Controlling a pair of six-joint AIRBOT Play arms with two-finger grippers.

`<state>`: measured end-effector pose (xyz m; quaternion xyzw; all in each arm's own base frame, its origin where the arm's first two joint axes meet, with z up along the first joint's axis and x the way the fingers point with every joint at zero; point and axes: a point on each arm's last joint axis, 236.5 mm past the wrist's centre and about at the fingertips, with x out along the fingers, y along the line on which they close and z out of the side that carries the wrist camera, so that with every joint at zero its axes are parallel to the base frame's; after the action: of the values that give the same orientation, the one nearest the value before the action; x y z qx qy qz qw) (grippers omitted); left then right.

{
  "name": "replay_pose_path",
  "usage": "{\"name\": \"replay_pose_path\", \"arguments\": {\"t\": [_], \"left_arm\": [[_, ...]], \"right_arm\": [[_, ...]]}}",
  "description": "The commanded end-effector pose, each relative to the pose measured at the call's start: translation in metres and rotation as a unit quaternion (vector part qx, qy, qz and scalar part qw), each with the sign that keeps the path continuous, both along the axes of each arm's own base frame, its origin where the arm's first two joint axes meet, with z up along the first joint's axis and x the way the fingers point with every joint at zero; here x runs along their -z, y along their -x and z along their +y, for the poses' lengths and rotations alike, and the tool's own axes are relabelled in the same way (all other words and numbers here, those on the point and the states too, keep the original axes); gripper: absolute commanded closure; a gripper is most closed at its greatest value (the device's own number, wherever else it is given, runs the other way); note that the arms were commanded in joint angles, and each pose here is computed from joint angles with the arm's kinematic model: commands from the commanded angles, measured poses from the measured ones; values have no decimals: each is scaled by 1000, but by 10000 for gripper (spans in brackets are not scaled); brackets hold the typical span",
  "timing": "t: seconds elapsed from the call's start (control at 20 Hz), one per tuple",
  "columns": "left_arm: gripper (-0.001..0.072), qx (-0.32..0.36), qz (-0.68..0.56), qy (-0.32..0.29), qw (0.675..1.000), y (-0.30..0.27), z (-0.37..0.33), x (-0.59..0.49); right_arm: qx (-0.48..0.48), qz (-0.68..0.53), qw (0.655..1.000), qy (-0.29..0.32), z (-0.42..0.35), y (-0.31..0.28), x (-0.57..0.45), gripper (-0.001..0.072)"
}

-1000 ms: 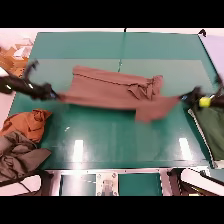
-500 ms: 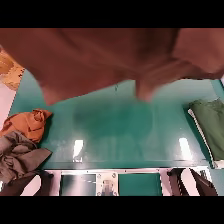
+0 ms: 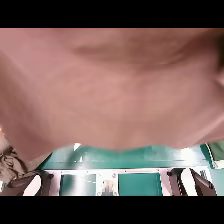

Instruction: Fold the shirts.

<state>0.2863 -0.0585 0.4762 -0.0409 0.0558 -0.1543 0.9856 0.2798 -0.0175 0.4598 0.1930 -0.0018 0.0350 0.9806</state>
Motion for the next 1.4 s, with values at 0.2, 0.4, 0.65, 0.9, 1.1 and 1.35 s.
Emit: {"name": "replay_pose_path", "arguments": {"t": [0.2, 0.4, 0.65, 0.9, 1.1, 1.35], "left_arm": [[686, 66, 288, 60, 953, -174, -3, 298], [686, 44, 357, 71, 930, -249, -13, 430], [686, 32, 354, 96, 930, -301, -10, 451], [686, 34, 356, 70, 931, -301, -6, 451], [686, 43, 433, 4, 901, -266, 4, 484], [686, 58, 505, 15, 861, -226, -4, 529]], "right_arm": [[-55, 236, 962, -129, -16, -150, 298, 690], [-52, 342, 923, -171, -20, -221, 422, 689], [-70, 341, 918, -189, -30, -283, 430, 689], [-79, 363, 915, -157, -37, -279, 426, 691], [-64, 483, 867, -104, -45, -225, 489, 693], [-49, 547, 833, -67, -52, -176, 530, 692]]}}
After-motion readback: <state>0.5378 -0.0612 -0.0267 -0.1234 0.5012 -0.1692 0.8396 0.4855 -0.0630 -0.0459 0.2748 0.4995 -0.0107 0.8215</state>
